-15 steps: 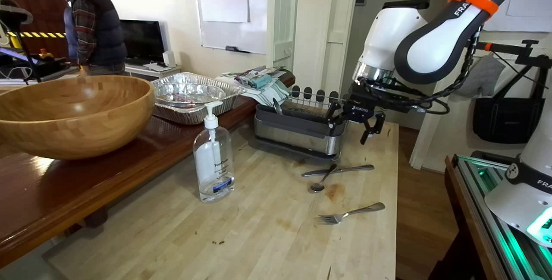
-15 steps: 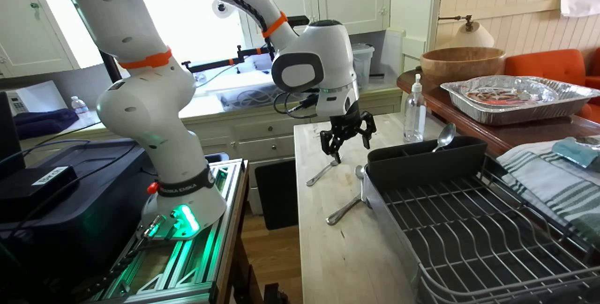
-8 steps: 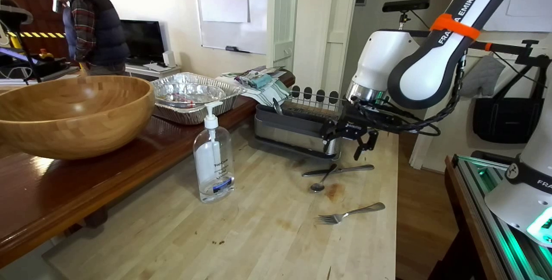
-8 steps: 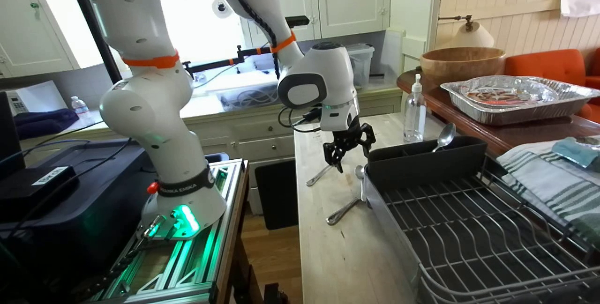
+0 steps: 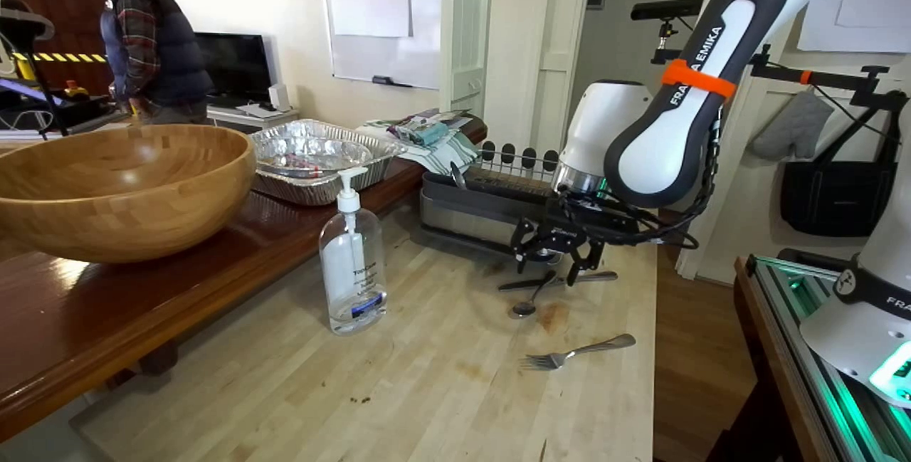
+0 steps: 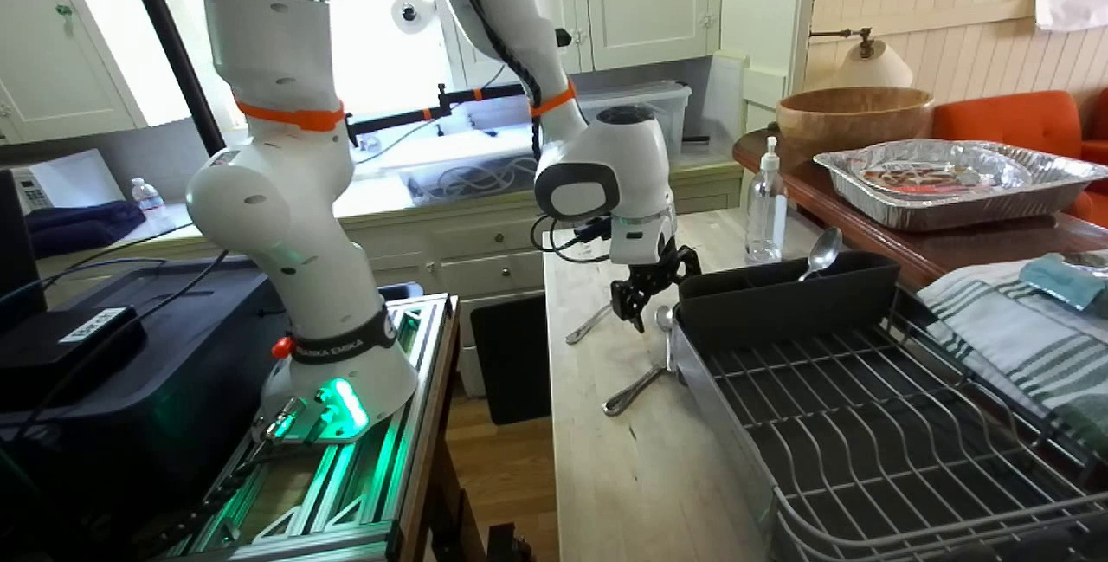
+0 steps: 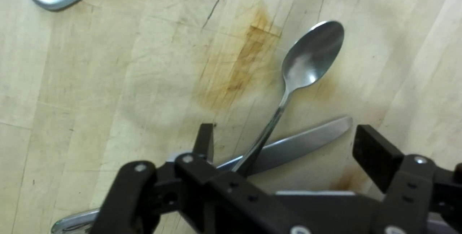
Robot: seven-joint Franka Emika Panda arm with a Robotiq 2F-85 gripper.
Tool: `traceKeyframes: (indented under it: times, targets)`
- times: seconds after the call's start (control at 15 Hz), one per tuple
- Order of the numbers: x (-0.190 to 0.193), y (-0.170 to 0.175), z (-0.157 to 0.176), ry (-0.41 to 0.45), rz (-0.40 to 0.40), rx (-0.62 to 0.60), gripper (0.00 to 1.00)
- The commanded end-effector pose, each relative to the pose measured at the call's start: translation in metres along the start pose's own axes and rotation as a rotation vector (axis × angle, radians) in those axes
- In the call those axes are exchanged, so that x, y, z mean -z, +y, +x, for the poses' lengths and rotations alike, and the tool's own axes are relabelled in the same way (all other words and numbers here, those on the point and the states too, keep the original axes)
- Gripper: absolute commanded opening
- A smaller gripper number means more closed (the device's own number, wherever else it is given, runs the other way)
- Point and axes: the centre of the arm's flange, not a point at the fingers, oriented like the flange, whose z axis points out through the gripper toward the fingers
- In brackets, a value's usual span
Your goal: Pick up the silver spoon from the counter and put it on the dishrack.
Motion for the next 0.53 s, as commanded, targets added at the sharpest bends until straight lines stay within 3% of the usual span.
traceKeyframes:
  times: [0.0, 0.27, 0.33, 0.4, 0.47]
  targets:
    - [-0.027, -0.006, 0.008, -0.017, 0.0, -0.005, 0.95]
    - [-0.04, -0.008, 0.01, -0.029, -0.012, -0.009, 0.9]
    - [-0.043, -0.008, 0.01, -0.032, -0.015, -0.008, 0.82]
    - [-0.045, -0.008, 0.01, -0.033, -0.018, -0.007, 0.65]
    - [-0.047, -0.009, 0.01, -0.033, -0.019, -0.006, 0.64]
